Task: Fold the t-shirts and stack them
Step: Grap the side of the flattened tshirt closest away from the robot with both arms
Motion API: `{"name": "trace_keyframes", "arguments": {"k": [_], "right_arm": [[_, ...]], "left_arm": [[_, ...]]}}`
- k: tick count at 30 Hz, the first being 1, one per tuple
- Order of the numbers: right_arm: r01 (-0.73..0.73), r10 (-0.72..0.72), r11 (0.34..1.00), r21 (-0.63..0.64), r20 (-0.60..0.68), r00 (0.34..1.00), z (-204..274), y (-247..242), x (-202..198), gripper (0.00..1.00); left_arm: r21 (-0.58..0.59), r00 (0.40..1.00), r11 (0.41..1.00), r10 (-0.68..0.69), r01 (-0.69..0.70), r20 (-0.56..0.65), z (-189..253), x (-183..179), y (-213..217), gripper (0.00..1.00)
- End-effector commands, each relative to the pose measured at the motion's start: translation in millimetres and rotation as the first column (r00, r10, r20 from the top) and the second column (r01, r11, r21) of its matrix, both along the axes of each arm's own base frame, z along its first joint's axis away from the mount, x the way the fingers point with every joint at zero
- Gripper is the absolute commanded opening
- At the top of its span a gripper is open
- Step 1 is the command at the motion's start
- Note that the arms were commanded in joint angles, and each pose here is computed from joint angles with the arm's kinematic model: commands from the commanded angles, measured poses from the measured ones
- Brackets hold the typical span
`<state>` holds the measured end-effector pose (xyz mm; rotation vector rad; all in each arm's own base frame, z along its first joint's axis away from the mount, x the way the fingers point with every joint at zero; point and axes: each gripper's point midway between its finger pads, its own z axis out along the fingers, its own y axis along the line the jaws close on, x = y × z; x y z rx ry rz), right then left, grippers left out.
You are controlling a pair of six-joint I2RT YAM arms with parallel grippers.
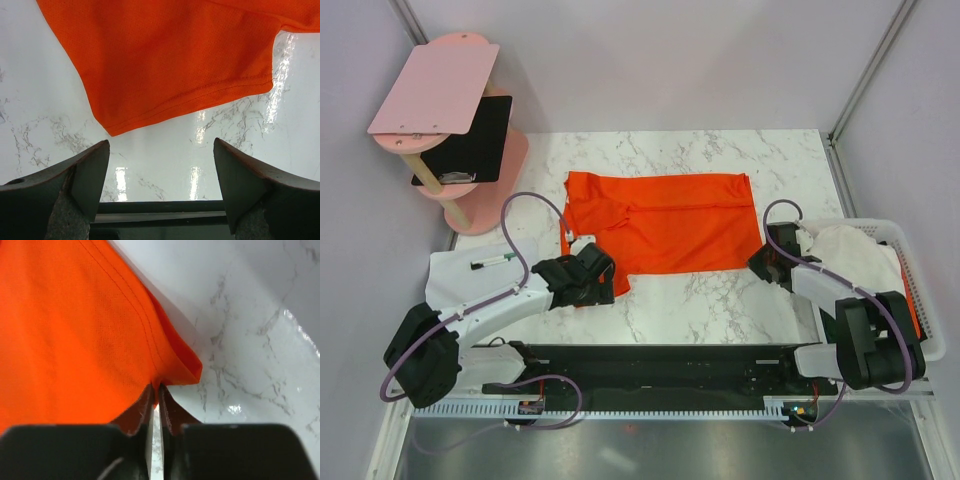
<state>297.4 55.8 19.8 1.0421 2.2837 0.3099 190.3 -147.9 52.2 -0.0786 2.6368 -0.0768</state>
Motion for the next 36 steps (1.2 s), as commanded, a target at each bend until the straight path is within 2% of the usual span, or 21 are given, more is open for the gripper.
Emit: {"name": "trace_keyframes", "arguments": {"k": [1, 3, 7, 11, 17, 22, 27, 28, 29, 33, 36], "right_arm": [[0.003, -0.003, 1.0, 0.006, 0.011, 1.0, 1, 1, 12, 0.09], [-0.008, 0.008, 1.0, 0.004, 0.016, 1.0, 3, 2, 13, 0.04], [-0.022, 0.022, 1.0, -0.007, 0.038, 0.999, 9, 2, 16, 0.01], [-0.038, 0.038, 0.999, -0.012, 0.051, 0.998, 14, 2, 19, 0.0], [-0.071, 0.072, 0.997, -0.015, 0.053, 0.996, 12, 5, 22, 0.0], [-0.089, 0.089, 0.996, 0.007, 0.051, 0.995, 7, 10, 24, 0.0], [-0.102, 0.1, 0.995, 0.023, 0.049, 0.994, 3, 12, 25, 0.0], [-0.105, 0.104, 0.994, 0.022, 0.052, 0.993, 4, 13, 26, 0.0], [-0.106, 0.104, 0.994, 0.024, 0.052, 0.993, 3, 13, 26, 0.0], [-0.116, 0.114, 0.993, 0.027, 0.058, 0.992, 5, 14, 26, 0.0], [-0.125, 0.123, 0.992, 0.027, 0.062, 0.99, 7, 14, 25, 0.0]], "left_arm": [[0.013, 0.998, 1.0, -0.021, 0.02, 0.054, 7, 9, -5, 0.91], [0.026, 0.998, 0.999, -0.033, 0.032, 0.056, 6, 8, -5, 0.93], [0.056, 0.999, 0.998, -0.035, 0.034, 0.023, -7, 0, -5, 0.95], [0.003, 0.997, 0.997, 0.078, -0.078, 0.007, -15, -7, -4, 0.92], [-0.058, 0.973, 0.974, 0.221, -0.218, 0.065, -5, -4, 13, 0.92], [-0.032, 0.955, 0.955, 0.295, -0.294, 0.025, -18, -3, 29, 0.91], [-0.011, 0.948, 0.948, 0.318, -0.319, -0.026, -39, -4, 32, 0.85], [0.001, 0.945, 0.946, 0.325, -0.325, -0.037, -44, -6, 34, 0.83], [-0.005, 0.945, 0.946, 0.324, -0.325, -0.04, -47, -4, 31, 0.73], [-0.011, 0.946, 0.947, 0.321, -0.322, -0.048, -57, -1, 26, 0.49], [0.004, 0.942, 0.943, 0.333, -0.333, -0.033, -59, 4, 27, 0.36]]}}
